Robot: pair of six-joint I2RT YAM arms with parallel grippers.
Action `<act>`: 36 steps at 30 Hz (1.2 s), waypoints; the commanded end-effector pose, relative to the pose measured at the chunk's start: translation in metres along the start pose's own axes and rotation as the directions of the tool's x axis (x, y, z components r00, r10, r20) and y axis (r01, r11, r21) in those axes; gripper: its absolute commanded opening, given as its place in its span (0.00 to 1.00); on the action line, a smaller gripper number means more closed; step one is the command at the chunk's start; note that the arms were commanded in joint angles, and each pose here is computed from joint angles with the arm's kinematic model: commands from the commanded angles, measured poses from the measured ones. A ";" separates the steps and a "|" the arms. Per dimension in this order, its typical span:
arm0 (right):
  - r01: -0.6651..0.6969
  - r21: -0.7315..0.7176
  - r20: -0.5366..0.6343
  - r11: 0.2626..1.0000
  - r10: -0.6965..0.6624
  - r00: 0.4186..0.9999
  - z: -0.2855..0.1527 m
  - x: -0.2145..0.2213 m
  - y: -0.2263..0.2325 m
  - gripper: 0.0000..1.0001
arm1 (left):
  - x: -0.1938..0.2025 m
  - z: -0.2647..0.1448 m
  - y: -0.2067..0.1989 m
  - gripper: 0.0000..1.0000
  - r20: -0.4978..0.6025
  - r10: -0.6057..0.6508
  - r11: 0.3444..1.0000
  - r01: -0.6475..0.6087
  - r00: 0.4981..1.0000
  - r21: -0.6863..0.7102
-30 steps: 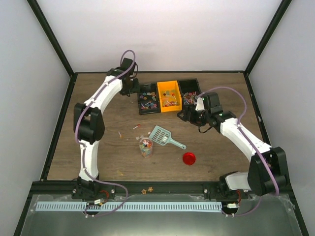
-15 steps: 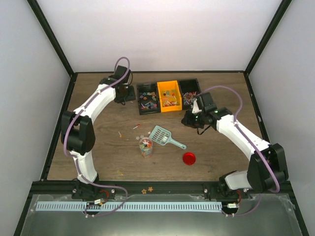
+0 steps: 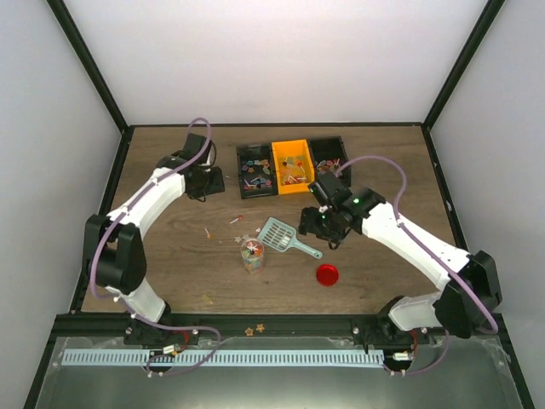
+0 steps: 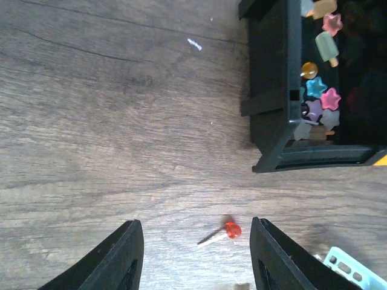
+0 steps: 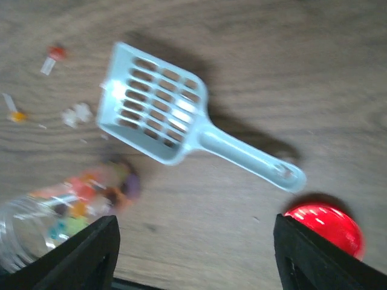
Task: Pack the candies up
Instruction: Pick up the bottle lid at the center of the board.
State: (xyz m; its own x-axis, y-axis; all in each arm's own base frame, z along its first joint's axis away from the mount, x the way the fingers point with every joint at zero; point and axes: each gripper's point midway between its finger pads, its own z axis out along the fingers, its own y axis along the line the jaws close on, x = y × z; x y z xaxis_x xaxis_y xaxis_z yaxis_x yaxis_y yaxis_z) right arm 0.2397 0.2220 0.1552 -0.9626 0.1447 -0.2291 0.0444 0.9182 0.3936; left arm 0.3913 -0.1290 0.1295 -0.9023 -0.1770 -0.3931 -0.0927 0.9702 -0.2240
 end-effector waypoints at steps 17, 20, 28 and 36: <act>-0.156 0.282 -0.116 0.947 0.195 0.974 0.025 0.088 -0.127 0.47 | -0.024 -0.026 -0.017 0.52 0.110 -0.115 0.989 0.104 0.987 0.103; -0.164 0.255 -0.128 0.953 0.201 0.971 0.035 0.087 -0.132 0.45 | -0.023 -0.025 -0.021 0.51 0.099 -0.131 0.985 0.118 0.986 0.128; -0.152 0.200 -0.118 0.968 0.178 0.977 0.052 0.070 -0.130 0.41 | -0.019 -0.024 -0.021 0.51 0.084 -0.140 0.983 0.128 0.987 0.131; -0.121 0.228 -0.153 0.966 0.158 0.975 0.065 0.071 -0.135 0.32 | -0.020 -0.025 -0.019 0.51 0.087 -0.139 0.984 0.128 0.986 0.127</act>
State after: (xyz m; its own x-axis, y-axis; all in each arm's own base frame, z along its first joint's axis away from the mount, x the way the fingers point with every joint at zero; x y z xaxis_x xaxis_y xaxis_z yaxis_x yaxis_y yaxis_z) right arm 0.1703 0.1270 0.0239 -0.9694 0.2455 0.0072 0.2426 0.9528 0.1826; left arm 0.3972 -0.1400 0.1578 -0.8469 -0.3166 -0.4273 -0.1548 0.9154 -0.3716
